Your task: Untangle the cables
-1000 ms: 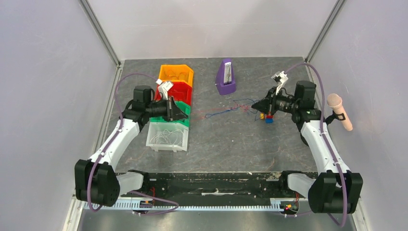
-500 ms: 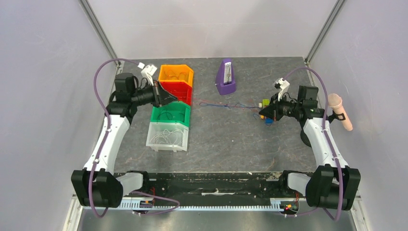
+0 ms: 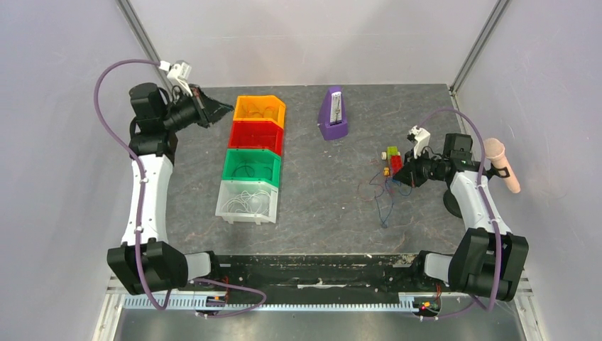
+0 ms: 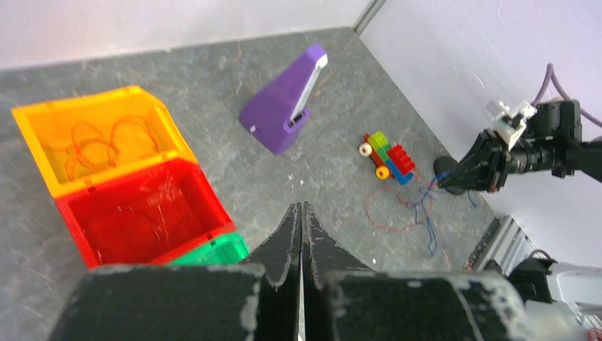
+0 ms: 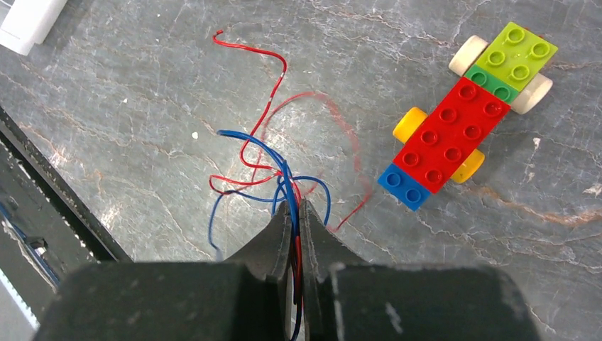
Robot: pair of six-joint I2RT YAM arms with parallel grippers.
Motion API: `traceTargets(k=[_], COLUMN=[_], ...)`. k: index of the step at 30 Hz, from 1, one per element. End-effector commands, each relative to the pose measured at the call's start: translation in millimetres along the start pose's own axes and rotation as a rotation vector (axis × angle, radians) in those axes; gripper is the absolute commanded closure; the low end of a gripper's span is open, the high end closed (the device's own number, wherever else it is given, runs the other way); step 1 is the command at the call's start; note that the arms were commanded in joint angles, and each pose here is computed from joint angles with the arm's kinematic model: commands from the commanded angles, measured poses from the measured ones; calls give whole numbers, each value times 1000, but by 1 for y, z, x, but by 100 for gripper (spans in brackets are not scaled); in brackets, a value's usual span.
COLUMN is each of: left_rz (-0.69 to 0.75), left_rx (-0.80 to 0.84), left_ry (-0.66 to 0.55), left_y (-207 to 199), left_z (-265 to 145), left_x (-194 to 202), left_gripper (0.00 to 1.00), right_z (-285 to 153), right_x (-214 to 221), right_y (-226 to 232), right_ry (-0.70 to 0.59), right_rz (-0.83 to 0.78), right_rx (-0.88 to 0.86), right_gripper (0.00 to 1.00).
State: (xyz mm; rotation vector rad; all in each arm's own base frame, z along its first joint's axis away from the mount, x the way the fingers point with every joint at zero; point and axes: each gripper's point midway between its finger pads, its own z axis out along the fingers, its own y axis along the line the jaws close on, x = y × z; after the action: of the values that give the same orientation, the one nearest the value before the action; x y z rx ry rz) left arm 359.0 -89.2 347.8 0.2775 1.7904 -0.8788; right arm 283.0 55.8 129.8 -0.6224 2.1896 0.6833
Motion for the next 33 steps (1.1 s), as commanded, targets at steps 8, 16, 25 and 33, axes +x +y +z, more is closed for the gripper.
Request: traceTargets(k=[8,16,25,33], left_rz=[220,453,521,653], left_rx=[328,545,720,806], left_ry=[209,346,278,266], left_y=[-70,-103,-158,-189], left_z=[33,53,57,55], left_x=[63,151,168,202], left_gripper=[32,26,26,25], right_z=[-13,-30,-47,-54], right_x=[-60,-120,-161,-182], right_y=[49,113,167,182], right_ry=[-211,-350,-445,-499], right_rz=[-72,-157,-178,-166], right_rx=[-210,-342,-434,-457], right_gripper=[100,100,100,100])
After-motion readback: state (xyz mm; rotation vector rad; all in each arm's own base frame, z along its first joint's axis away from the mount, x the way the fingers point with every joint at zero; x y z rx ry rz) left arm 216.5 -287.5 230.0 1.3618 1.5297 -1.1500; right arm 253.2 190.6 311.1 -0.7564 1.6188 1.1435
